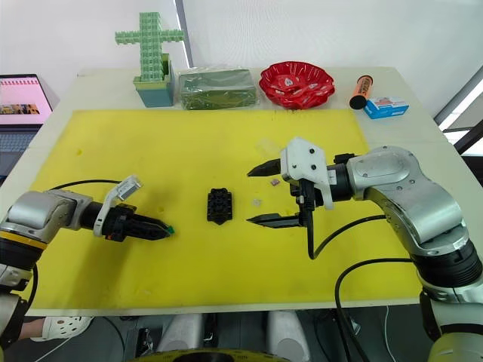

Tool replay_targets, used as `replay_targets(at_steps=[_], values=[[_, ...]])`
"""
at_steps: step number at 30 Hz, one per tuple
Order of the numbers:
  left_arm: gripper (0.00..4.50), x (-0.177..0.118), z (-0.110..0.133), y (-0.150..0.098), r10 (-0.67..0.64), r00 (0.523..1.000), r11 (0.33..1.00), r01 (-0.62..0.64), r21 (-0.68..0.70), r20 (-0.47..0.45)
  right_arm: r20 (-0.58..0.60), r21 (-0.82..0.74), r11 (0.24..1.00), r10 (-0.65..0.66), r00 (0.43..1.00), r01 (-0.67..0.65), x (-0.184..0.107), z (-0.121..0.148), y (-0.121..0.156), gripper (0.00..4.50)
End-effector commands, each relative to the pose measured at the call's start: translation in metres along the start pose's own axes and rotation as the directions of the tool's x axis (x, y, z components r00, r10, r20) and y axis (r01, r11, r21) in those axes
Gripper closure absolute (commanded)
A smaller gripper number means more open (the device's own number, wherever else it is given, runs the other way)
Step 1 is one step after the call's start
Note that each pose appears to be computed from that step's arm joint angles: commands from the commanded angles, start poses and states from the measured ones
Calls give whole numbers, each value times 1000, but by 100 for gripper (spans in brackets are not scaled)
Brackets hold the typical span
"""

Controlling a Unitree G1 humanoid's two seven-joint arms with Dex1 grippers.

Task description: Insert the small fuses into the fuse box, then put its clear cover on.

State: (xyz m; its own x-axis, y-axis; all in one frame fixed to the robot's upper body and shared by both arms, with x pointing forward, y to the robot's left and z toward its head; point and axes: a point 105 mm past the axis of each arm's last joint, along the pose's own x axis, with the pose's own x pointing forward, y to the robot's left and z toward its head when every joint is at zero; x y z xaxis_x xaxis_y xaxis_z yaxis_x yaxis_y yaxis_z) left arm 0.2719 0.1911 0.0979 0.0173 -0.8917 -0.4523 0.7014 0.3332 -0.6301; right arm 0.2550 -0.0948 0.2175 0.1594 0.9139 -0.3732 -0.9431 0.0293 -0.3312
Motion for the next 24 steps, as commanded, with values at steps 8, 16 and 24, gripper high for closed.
replay_targets(at_steps=[8,16,24], values=[[301,-1,-8,6,28,999,999,-28,-20,-18,4,-46,999,-10,1000,10,-3,10,-2,0],[444,0,-8,5,24,999,1000,-24,-9,-25,6,-47,999,-11,1000,11,-2,10,-2,0],[444,2,-9,6,27,999,1000,-27,-5,-26,9,-45,999,-12,1000,12,-2,10,-2,0]])
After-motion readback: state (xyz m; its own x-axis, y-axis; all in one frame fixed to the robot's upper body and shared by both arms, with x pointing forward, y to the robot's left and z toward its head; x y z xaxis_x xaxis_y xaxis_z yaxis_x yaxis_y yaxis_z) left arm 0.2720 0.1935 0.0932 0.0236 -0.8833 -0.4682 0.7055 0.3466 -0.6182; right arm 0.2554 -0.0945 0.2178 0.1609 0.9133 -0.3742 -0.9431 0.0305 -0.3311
